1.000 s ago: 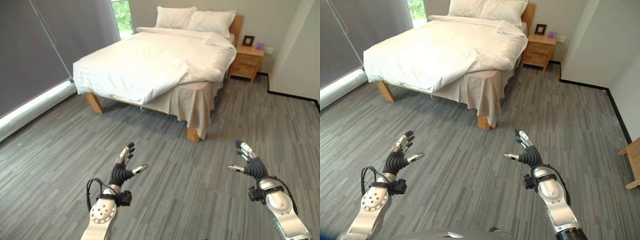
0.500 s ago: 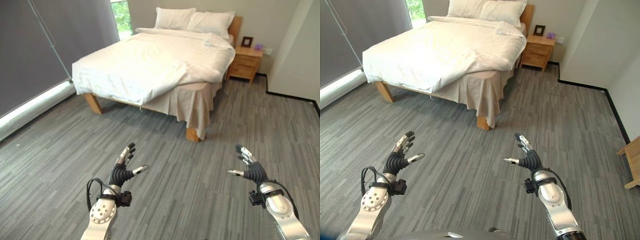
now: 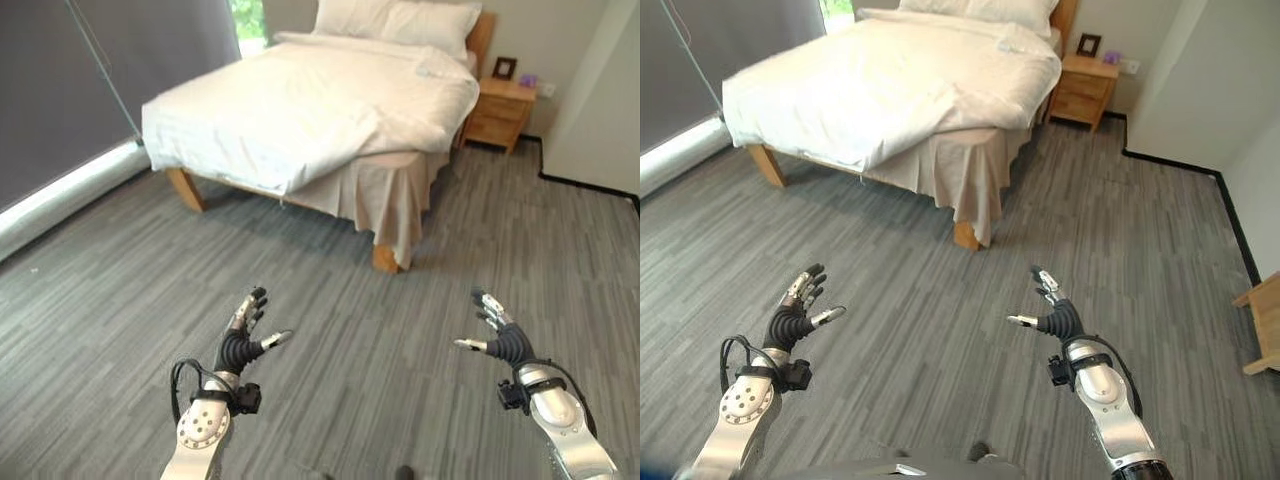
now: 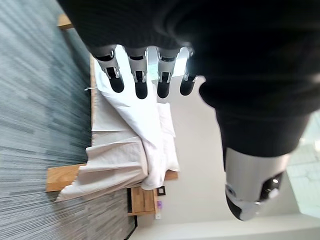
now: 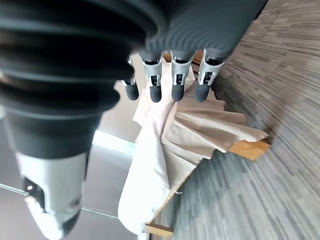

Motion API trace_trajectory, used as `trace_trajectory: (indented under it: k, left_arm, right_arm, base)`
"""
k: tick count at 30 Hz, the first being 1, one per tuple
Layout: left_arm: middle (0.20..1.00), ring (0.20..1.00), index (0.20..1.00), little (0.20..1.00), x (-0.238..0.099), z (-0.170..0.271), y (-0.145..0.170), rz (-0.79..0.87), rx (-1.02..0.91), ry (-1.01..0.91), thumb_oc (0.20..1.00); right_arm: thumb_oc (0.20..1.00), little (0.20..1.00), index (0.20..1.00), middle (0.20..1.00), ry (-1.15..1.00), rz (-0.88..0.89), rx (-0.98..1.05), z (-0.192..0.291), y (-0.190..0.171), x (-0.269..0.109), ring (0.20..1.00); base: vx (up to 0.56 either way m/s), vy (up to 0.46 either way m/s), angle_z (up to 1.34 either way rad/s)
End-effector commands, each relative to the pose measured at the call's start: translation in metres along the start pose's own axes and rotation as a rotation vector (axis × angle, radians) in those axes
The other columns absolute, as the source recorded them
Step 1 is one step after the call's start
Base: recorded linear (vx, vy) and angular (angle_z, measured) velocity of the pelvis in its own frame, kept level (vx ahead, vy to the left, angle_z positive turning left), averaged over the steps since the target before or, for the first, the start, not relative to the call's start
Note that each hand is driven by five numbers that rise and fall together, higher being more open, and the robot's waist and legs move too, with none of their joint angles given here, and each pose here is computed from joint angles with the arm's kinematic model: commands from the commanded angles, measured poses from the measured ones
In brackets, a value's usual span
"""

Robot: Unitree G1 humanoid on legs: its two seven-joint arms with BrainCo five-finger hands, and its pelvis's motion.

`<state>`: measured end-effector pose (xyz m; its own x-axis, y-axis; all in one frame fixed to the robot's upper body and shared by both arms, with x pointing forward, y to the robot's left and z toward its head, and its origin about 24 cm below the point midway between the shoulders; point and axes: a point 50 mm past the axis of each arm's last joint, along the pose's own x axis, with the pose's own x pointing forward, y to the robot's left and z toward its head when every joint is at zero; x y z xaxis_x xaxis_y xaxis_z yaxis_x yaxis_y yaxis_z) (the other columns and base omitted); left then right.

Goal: Making the bed.

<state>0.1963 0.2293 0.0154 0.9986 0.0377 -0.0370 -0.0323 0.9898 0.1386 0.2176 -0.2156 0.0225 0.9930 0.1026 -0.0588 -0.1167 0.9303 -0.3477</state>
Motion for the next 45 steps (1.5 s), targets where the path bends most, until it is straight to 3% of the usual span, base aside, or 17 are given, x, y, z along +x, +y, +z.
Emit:
trace_trajectory:
  k: [1,11,20,25,38,45]
  left_arm:
    - [1.000,1.000,1.000,1.000,0.010,0.022,0.000,0.005,-0.035,-0.120,1.000]
    - [1.000,1.000,1.000,1.000,0.006,0.016,-0.009,-0.001,-0.065,-0.096,1.000]
    - [1.000,1.000,1.000,1.000,0.023,0.042,-0.009,-0.094,0.099,-0.186,1.000]
    - [1.000,1.000,1.000,1.000,0.024,0.046,-0.009,-0.095,0.112,-0.201,1.000]
    - [1.000,1.000,1.000,1.000,0.011,0.020,-0.008,-0.040,0.031,-0.101,1.000]
    - [1.000,1.000,1.000,1.000,0.018,0.033,-0.009,-0.044,0.034,-0.161,1.000]
  right_arm:
    - [1.000,1.000,1.000,1.000,-0.195,-0.019,-0.049,0.040,-0.014,0.019,1.000]
    - [1.000,1.000,1.000,1.000,-0.197,-0.017,-0.068,0.041,-0.014,0.025,1.000]
    - [1.000,1.000,1.000,1.000,-0.243,0.075,-0.022,0.051,0.019,0.032,1.000]
    - [1.000,1.000,1.000,1.000,-0.265,0.084,-0.056,0.056,0.020,0.032,1.000]
    - [1.000,1.000,1.000,1.000,-0.123,0.060,-0.054,0.025,0.012,0.013,1.000]
    - [1.000,1.000,1.000,1.000,-0.119,0.036,-0.051,0.025,0.002,0.013,1.000]
  base:
    - [0.13,-0.043,-0.39]
    - [0.37,0.085,-0.37]
    - [0.50,0.158,-0.35]
    - [0.49,0.171,-0.10]
    - [0.49,-0.167,0.56]
    - [0.34,-0.266,-0.13]
